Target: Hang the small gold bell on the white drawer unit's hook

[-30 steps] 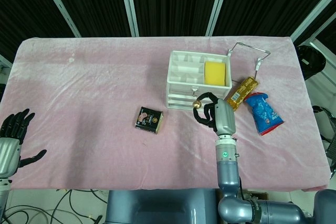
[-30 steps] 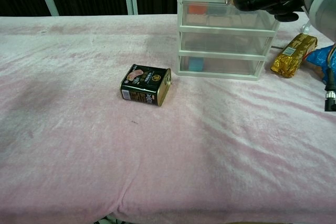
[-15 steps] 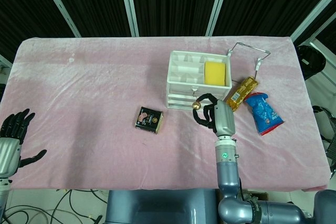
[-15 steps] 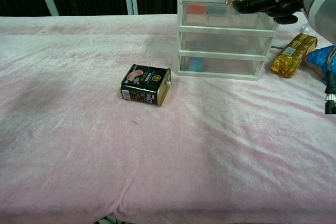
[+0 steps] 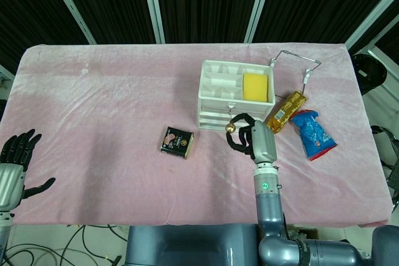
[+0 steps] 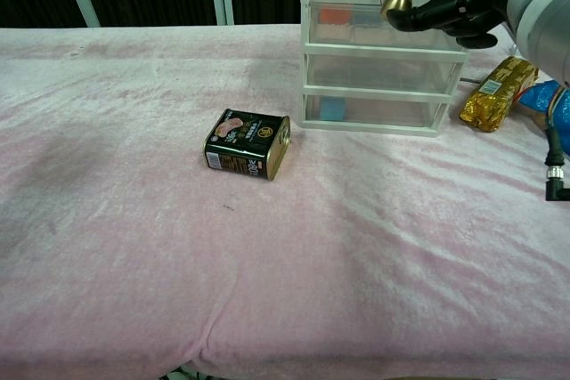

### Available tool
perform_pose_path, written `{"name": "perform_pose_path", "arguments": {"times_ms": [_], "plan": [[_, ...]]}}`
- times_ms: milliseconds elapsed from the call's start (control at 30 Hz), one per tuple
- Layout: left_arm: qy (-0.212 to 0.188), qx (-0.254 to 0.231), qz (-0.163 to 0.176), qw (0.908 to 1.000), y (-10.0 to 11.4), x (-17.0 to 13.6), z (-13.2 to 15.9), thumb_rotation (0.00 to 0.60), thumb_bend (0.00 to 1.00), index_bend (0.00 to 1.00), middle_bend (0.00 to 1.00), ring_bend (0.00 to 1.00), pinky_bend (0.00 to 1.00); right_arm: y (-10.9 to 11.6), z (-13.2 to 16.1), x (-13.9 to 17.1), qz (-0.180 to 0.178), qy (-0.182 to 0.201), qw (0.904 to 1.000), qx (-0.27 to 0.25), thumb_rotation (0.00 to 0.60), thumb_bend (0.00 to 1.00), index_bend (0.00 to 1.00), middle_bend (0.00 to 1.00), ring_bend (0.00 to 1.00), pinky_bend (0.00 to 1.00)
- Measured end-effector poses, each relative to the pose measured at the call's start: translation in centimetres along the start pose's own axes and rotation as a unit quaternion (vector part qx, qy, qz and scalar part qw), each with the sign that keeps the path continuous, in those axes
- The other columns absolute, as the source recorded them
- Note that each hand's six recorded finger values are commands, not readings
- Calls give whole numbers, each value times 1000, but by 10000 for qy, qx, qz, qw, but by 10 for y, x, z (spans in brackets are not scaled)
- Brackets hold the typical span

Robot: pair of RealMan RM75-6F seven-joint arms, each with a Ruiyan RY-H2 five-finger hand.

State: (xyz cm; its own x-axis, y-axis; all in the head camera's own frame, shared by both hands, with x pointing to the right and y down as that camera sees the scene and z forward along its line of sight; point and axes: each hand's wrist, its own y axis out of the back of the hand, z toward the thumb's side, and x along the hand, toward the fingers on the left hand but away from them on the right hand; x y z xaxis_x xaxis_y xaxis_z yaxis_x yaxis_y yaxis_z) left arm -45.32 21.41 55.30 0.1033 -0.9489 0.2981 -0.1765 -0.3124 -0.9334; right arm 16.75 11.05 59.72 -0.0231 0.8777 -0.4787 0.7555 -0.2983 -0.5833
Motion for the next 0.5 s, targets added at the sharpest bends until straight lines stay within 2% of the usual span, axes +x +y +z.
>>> {"name": "perform_pose_path", "arguments": {"times_ms": [333, 500], "plan": [[2, -4, 10, 10000, 1, 0, 0, 600, 0, 0, 0, 0, 0, -14, -3, 6, 413, 103, 9991, -32, 600, 395, 522, 894, 941, 983], [3, -10, 0, 10000, 0, 0, -1, 600, 0, 0, 0, 0, 0, -19, -11, 9, 629, 93, 9979, 112, 600, 383, 522, 890, 938, 981]]}}
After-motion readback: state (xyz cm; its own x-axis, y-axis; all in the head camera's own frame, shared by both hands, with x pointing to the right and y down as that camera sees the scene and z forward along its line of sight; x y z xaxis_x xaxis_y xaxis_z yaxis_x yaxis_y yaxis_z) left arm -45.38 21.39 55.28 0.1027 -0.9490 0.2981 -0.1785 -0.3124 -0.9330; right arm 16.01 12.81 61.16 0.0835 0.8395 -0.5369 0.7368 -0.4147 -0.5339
